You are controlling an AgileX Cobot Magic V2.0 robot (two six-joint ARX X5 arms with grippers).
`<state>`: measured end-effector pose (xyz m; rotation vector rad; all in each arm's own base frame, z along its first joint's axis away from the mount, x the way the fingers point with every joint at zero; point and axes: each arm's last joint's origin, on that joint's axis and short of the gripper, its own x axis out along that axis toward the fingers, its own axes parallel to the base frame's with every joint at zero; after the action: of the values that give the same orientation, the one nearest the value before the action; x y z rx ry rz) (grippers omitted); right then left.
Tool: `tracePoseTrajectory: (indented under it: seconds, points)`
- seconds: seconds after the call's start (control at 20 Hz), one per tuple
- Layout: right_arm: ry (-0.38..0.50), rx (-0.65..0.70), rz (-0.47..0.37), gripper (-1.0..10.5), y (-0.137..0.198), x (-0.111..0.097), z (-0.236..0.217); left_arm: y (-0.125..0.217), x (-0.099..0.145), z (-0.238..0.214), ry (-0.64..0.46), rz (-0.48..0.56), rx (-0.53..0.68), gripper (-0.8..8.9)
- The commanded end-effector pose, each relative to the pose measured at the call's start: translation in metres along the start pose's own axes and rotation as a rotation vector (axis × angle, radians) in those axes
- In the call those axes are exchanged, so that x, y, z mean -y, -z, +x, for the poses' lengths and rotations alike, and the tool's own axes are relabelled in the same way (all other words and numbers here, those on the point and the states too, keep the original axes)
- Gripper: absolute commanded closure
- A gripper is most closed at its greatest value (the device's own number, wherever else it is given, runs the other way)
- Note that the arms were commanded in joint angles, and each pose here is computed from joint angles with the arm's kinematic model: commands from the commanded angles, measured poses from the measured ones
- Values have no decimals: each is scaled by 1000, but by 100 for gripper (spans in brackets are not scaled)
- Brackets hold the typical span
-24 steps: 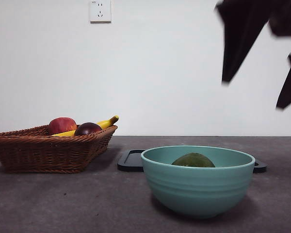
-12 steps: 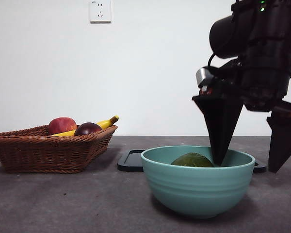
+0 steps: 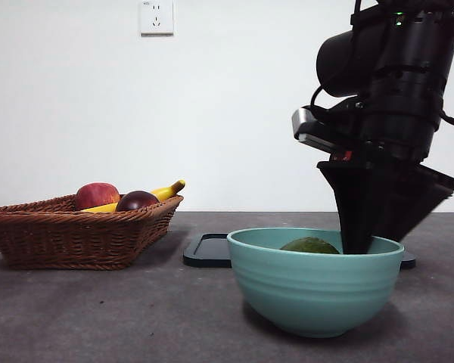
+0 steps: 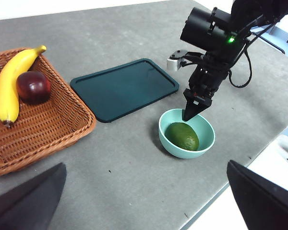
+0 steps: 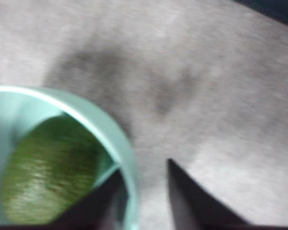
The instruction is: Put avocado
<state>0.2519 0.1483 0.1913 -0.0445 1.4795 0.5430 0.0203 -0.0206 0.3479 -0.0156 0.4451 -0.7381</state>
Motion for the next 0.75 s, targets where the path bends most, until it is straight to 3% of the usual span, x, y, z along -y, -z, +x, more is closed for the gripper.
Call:
tracePoseTrajectory:
  seconds: [0.05,0.4,0.75]
  points:
    - [-19,2,-31,941,-5,-7,3,-4,1,-3,12,25,22,197]
    - [-8,31,19,941,-11,-12,-4,-4,1,-3,13,25,27,197]
    - [12,165,102,941,-53,5,-40,-10,2,-3,24,45,89,197]
